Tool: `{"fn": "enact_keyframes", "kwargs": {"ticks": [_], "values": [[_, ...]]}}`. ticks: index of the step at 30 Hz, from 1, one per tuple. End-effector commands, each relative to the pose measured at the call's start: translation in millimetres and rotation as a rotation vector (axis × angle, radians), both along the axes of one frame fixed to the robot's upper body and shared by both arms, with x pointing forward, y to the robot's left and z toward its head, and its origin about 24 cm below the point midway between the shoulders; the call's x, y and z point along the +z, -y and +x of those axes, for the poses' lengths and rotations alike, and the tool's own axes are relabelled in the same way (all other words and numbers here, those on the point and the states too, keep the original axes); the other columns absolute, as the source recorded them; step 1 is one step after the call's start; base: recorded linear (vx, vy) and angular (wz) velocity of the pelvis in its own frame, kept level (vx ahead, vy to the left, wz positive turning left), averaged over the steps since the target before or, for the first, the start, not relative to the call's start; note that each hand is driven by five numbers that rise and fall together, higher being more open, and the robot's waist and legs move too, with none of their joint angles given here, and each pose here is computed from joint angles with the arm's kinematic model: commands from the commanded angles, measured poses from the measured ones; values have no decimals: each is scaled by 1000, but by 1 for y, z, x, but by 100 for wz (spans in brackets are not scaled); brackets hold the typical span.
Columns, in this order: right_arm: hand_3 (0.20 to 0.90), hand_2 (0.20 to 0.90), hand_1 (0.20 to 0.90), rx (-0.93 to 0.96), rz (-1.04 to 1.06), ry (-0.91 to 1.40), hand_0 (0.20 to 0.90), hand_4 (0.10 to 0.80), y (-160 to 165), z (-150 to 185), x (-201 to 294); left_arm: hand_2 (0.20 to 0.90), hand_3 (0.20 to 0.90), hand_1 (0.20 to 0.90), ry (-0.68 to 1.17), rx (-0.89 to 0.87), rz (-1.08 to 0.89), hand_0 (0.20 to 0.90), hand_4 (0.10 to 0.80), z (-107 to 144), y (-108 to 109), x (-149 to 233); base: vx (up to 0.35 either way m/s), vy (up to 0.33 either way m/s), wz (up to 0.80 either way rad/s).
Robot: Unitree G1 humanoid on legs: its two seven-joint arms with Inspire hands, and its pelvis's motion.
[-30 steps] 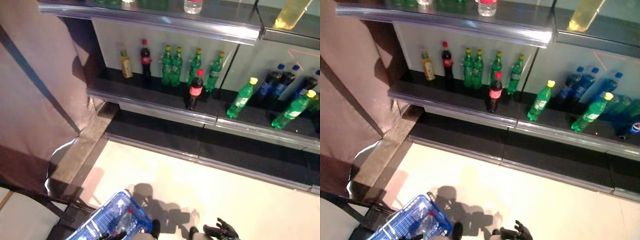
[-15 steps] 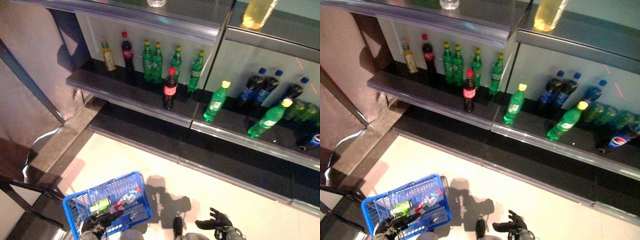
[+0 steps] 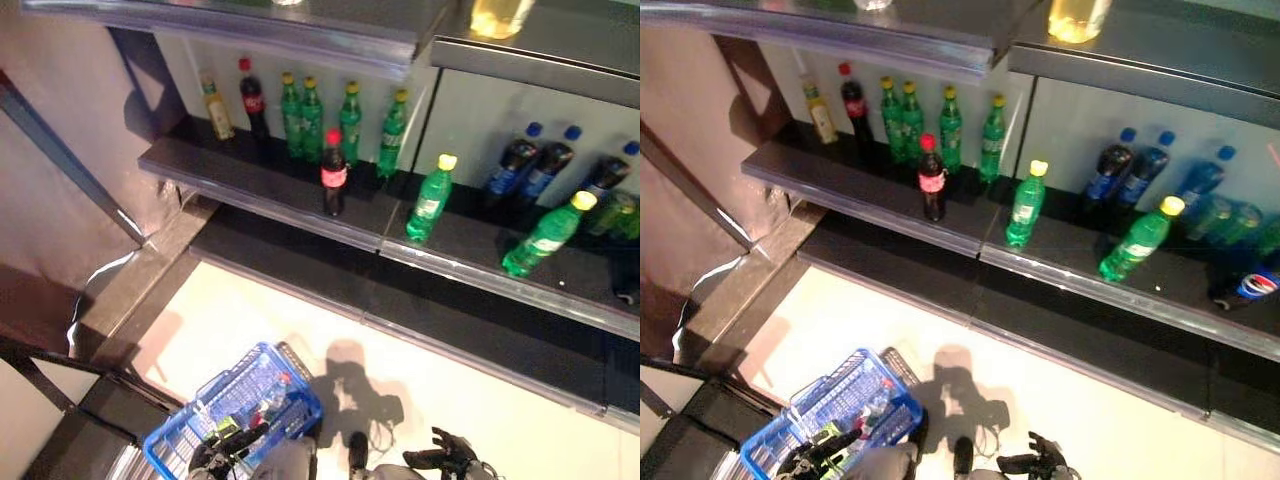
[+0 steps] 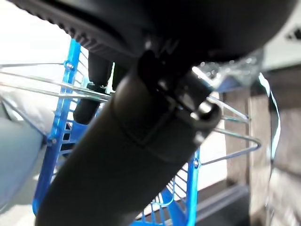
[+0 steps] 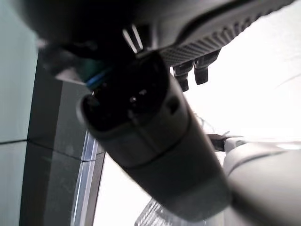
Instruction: Pick up the drink and place into the basket.
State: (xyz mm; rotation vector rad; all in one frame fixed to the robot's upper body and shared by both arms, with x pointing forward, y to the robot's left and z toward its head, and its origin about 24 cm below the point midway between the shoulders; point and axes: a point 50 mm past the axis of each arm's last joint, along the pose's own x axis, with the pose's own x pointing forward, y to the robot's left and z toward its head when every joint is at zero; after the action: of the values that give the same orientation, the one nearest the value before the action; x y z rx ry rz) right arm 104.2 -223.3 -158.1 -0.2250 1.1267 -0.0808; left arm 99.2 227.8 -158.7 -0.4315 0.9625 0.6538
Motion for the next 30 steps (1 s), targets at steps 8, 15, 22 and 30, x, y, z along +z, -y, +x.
{"fn": "enact_keyframes", "kwargs": {"ticks": [8, 15, 22, 30], "values": [[900, 900, 900, 119, 23, 29, 900, 800, -22, 0, -1, 300, 200, 300, 59, -167, 84, 300, 100, 4, -25, 10, 200, 85, -12], [900, 900, 900, 180, -14, 30, 900, 800, -14, 8, 1, 300, 200, 300, 130, -161, 77, 300, 100, 25, -19, 16, 103, -250, 18], [900, 900, 900, 101, 39, 14, 900, 800, -16, 7, 1, 300, 200, 300, 18, -131, 56, 300, 100, -3, -8, 3, 84, -318, 16], [900, 900, 900, 68, 52, -9, 900, 800, -9, -5, -2, 300, 200, 300, 11, -125, 28, 300, 100, -7, 1, 0, 7, -40, -3]]}}
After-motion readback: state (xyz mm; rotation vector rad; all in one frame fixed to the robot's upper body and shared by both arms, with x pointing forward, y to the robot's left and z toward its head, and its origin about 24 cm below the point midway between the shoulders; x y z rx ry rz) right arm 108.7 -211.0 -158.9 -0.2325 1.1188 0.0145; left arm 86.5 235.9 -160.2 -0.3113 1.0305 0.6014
